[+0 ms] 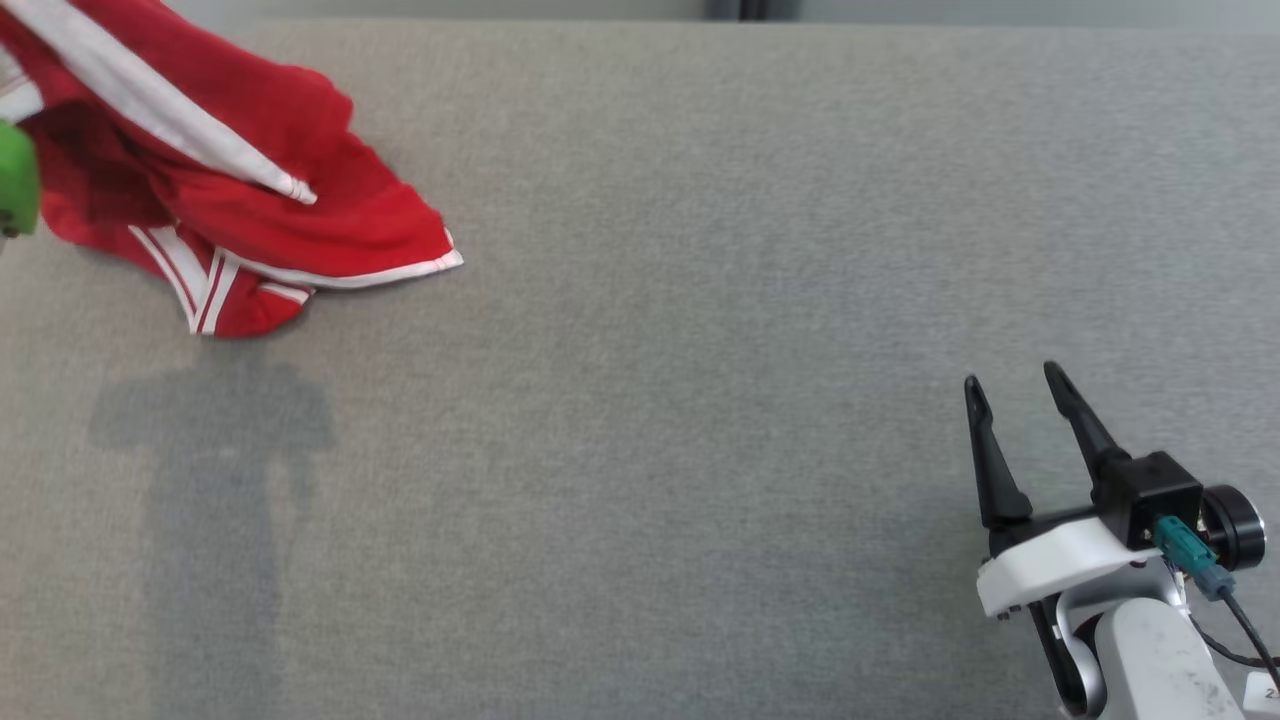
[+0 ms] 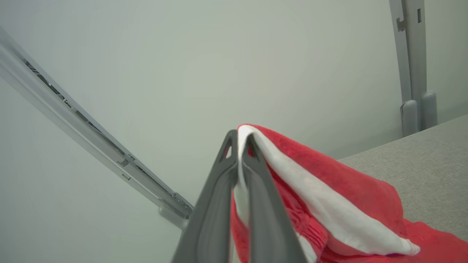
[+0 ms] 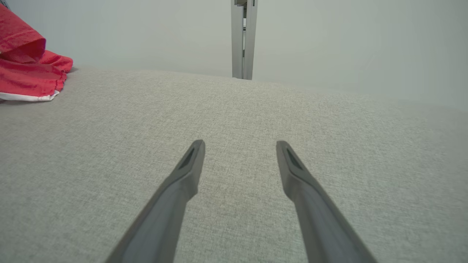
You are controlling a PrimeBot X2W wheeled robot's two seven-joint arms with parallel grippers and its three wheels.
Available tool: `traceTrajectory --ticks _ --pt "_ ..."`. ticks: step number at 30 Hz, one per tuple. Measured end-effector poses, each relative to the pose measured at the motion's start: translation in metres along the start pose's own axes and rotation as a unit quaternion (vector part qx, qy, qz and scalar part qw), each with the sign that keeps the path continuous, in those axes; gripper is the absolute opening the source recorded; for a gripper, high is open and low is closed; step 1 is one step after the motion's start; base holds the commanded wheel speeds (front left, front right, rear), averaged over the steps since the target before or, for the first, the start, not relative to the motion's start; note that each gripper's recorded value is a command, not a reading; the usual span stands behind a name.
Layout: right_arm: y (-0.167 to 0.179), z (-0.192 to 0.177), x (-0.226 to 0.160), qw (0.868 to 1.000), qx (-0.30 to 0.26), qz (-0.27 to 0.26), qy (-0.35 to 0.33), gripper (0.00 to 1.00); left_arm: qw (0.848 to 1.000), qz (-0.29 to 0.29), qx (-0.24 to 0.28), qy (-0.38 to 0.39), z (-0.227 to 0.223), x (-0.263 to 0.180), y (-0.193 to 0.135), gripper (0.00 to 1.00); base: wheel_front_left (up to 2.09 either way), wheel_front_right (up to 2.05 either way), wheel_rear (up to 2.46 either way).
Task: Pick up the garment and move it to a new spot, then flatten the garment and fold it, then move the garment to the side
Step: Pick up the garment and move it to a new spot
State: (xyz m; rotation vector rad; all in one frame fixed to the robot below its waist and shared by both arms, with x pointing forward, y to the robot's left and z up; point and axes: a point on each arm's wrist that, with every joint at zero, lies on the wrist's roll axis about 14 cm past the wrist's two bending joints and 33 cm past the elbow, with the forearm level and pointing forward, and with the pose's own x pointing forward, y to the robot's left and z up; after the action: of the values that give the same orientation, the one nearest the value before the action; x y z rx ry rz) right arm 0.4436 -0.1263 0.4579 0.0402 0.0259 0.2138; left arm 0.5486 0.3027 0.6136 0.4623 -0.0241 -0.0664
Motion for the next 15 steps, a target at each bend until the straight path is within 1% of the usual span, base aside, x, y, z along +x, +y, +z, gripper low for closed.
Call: traceTrajectory --ticks 3,7,12,15 --pt "-0.012 0.010 -0.016 1.000 0.001 -0.020 -0.008 1.00 0.997 -0.045 0.021 -0.050 0.043 0.005 -0.028 0.00 0.00 0.00 0.00" --pt "-0.029 0.021 -0.037 0.999 0.003 -0.051 -0.020 1.00 0.987 -0.112 0.029 -0.116 0.097 0.008 -0.080 0.00 0.00 0.00 0.00" --pt "-0.051 0.034 -0.062 0.995 0.000 -0.089 -0.035 1.00 0.960 -0.193 0.024 -0.201 0.164 -0.002 -0.147 0.00 0.00 0.00 0.00" --pt "-0.065 0.041 -0.077 0.993 -0.002 -0.113 -0.043 1.00 0.938 -0.244 0.014 -0.244 0.197 -0.014 -0.189 0.00 0.00 0.00 0.00"
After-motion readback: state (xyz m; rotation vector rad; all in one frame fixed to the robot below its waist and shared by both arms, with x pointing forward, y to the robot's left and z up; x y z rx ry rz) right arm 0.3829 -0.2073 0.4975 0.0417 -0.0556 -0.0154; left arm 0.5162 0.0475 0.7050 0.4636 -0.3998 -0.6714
